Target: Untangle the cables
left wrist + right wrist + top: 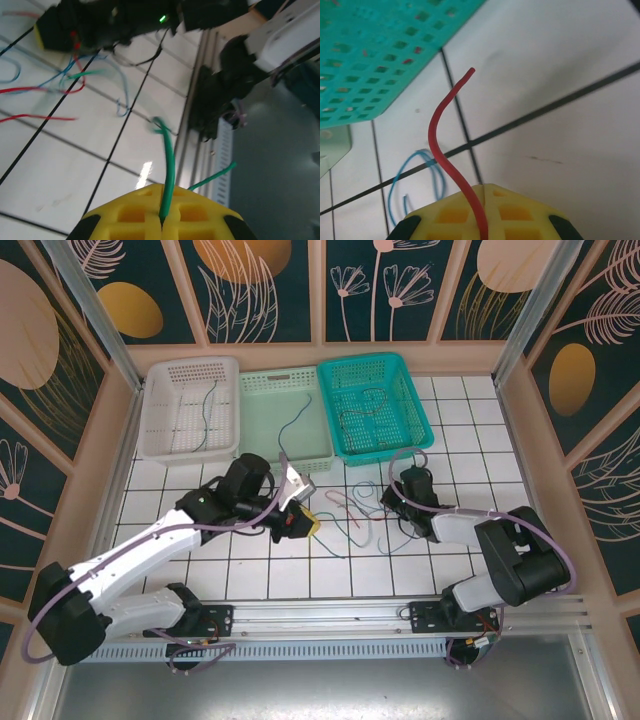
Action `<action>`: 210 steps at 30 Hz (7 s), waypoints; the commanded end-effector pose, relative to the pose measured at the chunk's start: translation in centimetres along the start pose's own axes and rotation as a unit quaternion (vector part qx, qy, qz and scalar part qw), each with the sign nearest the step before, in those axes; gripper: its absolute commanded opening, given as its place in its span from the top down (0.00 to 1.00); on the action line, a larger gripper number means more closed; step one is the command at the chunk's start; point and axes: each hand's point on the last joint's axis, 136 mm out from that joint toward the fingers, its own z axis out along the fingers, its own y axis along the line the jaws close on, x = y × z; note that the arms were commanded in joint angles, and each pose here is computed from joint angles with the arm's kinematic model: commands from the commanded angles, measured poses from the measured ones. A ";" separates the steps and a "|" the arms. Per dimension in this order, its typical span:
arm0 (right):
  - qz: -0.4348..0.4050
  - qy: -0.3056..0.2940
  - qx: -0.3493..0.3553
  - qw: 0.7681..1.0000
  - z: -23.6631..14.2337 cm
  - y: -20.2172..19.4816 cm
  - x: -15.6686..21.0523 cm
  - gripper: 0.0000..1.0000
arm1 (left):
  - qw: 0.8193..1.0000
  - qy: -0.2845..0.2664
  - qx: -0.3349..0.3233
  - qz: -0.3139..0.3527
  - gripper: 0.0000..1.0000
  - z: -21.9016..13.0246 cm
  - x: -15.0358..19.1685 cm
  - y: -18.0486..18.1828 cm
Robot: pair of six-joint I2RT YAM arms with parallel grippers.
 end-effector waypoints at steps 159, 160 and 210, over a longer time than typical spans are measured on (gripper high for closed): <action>-0.105 0.228 -0.207 0.946 -7.3 7.2 1.5 1.00 | 0.968 -0.007 -0.221 -0.120 0.98 6.5 3.1 13.5; -0.105 0.230 -0.202 0.946 -7.2 7.1 1.5 1.00 | 0.968 -0.004 -0.220 -0.121 0.98 6.6 3.3 13.5; -0.179 0.119 -0.231 0.949 -13.6 15.7 -3.0 0.98 | 0.975 -0.086 -0.184 0.087 0.01 10.9 -7.3 7.4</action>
